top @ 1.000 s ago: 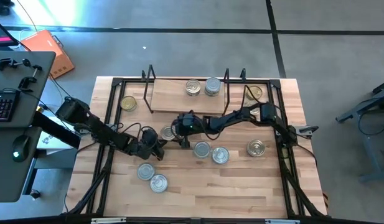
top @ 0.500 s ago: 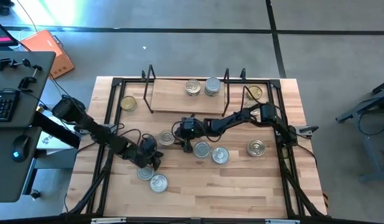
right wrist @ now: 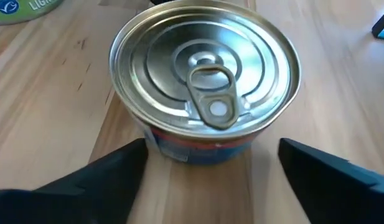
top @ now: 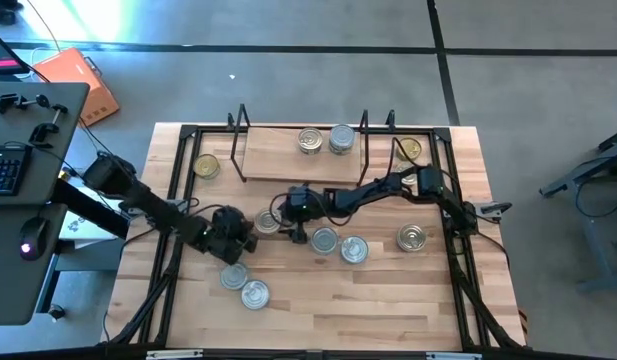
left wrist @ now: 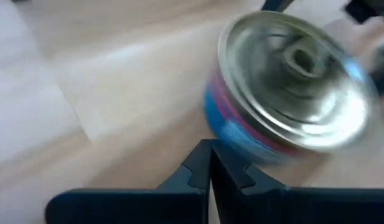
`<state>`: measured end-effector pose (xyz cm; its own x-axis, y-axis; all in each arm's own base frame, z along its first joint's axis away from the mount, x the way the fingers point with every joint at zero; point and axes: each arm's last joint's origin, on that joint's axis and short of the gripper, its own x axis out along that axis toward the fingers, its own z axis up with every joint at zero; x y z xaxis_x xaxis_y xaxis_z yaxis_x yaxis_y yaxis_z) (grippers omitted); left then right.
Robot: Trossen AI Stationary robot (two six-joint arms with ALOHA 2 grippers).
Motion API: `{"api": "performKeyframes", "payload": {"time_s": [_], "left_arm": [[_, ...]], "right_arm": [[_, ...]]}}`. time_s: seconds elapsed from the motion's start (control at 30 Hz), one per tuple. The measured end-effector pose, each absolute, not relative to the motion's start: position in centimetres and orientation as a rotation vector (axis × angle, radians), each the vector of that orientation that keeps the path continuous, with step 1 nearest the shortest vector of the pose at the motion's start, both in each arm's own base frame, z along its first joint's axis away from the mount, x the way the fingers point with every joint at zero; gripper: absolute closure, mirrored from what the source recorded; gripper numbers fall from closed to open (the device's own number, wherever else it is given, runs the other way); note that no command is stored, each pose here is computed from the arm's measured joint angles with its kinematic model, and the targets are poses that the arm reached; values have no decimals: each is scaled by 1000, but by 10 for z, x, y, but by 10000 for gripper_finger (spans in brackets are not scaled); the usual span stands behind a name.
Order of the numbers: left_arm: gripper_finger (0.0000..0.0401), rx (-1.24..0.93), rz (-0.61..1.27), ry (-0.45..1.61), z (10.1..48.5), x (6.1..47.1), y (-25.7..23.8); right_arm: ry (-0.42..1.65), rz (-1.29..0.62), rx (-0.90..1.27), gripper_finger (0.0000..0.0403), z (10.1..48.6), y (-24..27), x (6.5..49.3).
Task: Stack canned seafood by type on shelf
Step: Put the blue-pink tuna can on the shelf
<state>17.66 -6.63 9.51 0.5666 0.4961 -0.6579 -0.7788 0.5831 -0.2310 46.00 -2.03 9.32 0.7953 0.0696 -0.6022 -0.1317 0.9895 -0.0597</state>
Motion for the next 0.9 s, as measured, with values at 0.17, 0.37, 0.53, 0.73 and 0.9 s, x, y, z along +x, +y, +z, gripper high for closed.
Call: {"api": "performKeyframes", "payload": {"time_s": [0.17,0.37,0.53,0.73,0.9], "left_arm": [[401,-497,769,547,94,192,-58],[401,-457,735,507,86,207,-50],[401,-461,748,504,81,210,-49],[401,-472,689,561,89,205,-57],[401,-466,696,600,97,192,-63]], "right_arm": [[618,118,-109,10,96,-19,464],[570,171,-81,15,90,-18,467],[576,162,-61,26,88,-18,466],[601,173,-35,52,90,-10,464],[642,135,-42,52,102,5,460]]}}
